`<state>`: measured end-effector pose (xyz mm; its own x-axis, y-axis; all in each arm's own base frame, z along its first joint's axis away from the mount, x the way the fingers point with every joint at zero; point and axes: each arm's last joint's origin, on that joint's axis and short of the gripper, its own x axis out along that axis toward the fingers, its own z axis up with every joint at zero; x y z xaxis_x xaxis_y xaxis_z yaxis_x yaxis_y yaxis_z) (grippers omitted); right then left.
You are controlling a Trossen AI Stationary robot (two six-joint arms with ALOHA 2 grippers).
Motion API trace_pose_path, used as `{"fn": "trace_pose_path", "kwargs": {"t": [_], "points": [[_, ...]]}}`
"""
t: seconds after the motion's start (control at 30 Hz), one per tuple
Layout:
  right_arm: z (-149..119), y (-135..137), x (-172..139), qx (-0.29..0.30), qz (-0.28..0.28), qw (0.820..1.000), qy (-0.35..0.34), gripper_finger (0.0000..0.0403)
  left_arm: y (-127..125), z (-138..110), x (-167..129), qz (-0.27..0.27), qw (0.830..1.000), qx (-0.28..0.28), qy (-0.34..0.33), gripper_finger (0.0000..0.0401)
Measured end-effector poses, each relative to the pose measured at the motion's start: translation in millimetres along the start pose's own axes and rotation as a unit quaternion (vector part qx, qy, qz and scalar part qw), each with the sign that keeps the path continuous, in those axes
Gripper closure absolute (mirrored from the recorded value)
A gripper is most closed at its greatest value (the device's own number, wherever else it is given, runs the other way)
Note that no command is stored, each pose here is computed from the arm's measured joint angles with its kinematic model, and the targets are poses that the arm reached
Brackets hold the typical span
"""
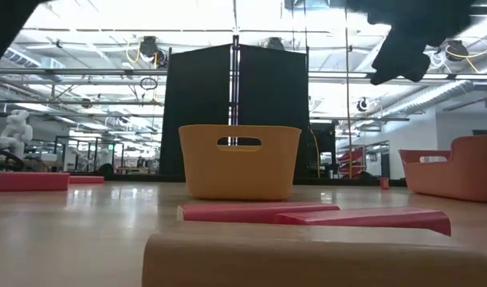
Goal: Sort blocks
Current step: Put the brown wooden block into the blue bin
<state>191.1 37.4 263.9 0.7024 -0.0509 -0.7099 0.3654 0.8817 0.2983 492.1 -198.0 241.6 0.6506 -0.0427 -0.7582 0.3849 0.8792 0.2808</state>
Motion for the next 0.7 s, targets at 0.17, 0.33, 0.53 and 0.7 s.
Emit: {"fn": "trace_pose_path", "kwargs": {"t": [0.17,0.33,0.53,0.7], "points": [[-3.2,-2.1,-0.1,0.006,-0.011,1.0,0.016,0.0234,-29.8,-25.9,-21.1,-0.037,0.986,-0.006,0.161,0.0203],[-4.8,-3.1,-0.1,-0.009,-0.016,1.0,0.025,0.0234,-59.4,-28.8,-38.2,-0.051,0.979,-0.01,0.197,0.0203],[-4.8,-3.2,-0.1,-0.045,-0.016,0.999,0.025,0.0234,-85.3,-21.7,-39.7,-0.061,0.984,-0.042,0.16,0.0203],[-4.7,-3.2,0.0,-0.036,-0.016,0.999,0.025,0.0234,-98.6,-23.5,-28.6,-0.061,0.985,-0.081,0.137,0.0203]]}}
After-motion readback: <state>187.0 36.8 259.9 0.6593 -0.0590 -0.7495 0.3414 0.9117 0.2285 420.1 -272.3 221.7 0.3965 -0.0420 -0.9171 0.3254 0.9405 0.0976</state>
